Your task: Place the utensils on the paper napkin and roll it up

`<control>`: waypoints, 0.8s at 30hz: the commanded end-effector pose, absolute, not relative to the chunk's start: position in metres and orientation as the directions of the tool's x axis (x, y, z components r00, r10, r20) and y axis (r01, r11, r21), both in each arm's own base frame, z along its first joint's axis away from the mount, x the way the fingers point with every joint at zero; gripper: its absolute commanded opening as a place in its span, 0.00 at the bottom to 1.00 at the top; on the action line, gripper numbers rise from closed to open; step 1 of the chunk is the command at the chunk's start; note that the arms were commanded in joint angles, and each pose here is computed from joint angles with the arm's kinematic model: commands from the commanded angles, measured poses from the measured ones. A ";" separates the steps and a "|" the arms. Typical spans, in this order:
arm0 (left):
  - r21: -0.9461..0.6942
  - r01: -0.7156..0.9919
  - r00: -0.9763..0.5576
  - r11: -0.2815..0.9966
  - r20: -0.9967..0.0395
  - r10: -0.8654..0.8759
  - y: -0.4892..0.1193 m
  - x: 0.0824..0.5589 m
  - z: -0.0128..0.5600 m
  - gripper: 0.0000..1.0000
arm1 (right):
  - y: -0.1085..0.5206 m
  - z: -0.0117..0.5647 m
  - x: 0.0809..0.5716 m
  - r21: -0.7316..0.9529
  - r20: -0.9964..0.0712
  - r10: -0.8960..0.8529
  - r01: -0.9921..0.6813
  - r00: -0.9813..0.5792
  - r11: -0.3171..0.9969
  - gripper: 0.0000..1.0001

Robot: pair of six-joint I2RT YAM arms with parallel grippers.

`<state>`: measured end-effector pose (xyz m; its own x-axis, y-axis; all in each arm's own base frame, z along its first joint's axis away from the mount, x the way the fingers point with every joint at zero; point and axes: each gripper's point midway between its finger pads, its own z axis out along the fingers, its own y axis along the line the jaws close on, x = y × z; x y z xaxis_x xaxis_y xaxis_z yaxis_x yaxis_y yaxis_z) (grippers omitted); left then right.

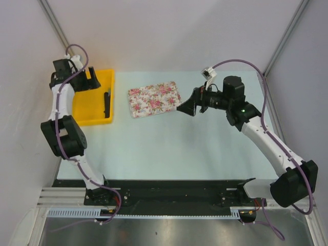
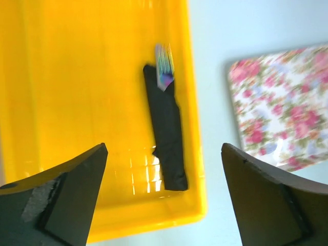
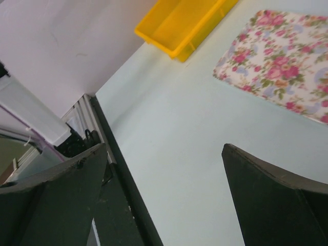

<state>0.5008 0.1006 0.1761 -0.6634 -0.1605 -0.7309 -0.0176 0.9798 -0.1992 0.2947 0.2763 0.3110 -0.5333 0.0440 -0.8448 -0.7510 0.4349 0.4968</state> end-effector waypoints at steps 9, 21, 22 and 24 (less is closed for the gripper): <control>0.015 0.186 -0.435 0.982 -0.895 0.096 -0.022 0.417 0.368 1.00 | 0.168 0.346 0.293 0.382 -0.898 0.138 -0.587 -0.417 0.713 1.00; -0.123 0.280 -0.586 0.952 -0.808 0.068 -0.081 0.312 0.254 1.00 | 0.092 0.251 0.252 0.326 -0.851 0.104 -0.363 -0.514 0.873 1.00; -0.130 0.281 -0.588 0.951 -0.806 0.064 -0.081 0.309 0.249 1.00 | 0.091 0.244 0.250 0.328 -0.846 0.103 -0.358 -0.524 0.874 1.00; -0.136 0.274 -0.601 0.952 -0.797 0.059 -0.080 0.299 0.235 1.00 | 0.089 0.239 0.250 0.326 -0.846 0.109 -0.345 -0.522 0.880 1.00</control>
